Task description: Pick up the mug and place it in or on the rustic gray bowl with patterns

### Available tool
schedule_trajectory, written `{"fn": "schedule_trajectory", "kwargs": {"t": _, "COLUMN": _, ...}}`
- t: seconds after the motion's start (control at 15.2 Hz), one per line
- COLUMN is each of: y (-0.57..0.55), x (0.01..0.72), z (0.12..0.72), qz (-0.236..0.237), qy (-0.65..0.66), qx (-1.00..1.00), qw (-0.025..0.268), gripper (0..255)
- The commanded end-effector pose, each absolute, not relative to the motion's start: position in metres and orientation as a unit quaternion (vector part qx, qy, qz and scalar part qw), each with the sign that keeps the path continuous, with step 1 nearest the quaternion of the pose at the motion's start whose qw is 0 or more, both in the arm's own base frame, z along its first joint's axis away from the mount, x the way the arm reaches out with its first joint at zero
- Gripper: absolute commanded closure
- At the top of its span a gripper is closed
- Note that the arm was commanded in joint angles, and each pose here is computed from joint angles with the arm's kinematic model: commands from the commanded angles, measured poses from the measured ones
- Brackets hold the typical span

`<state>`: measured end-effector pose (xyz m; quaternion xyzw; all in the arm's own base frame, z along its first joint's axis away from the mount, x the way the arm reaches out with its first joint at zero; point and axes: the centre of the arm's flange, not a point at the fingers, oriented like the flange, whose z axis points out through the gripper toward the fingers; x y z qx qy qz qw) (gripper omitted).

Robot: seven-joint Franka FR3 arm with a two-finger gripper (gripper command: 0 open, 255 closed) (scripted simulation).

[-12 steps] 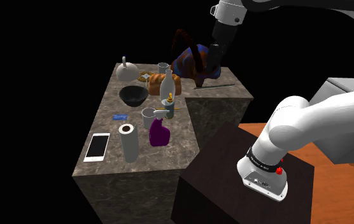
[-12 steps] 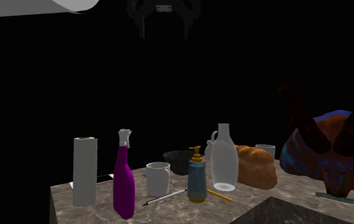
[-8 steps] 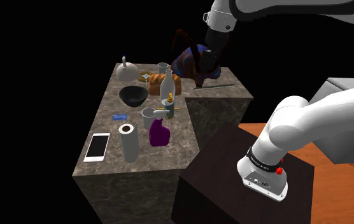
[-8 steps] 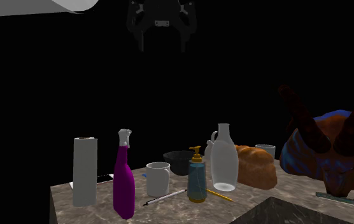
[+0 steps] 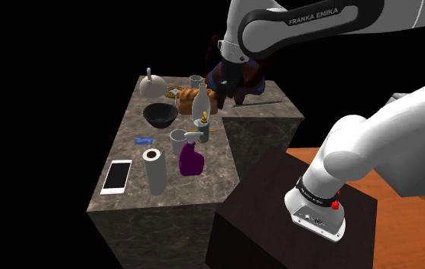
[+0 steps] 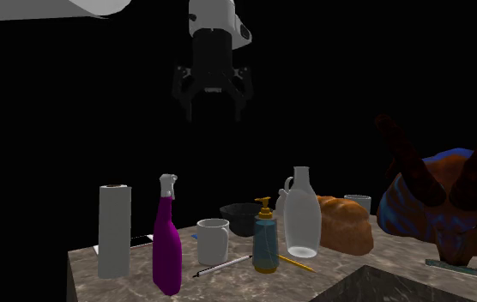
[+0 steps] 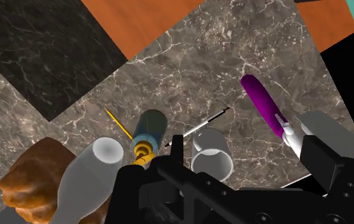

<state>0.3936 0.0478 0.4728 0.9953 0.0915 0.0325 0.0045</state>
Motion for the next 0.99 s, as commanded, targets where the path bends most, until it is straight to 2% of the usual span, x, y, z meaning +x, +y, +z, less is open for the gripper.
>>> {"fn": "schedule_trajectory", "kwargs": {"t": 0.0, "y": 0.055, "x": 0.408, "z": 0.453, "qz": 0.033, "qy": 0.098, "qx": 0.995, "qw": 0.006, "gripper": 0}}
{"fn": "schedule_trajectory", "kwargs": {"t": 0.92, "y": 0.107, "x": 0.517, "z": 0.312, "qz": 0.032, "qy": 0.144, "qx": 0.989, "qw": 0.021, "gripper": 0}}
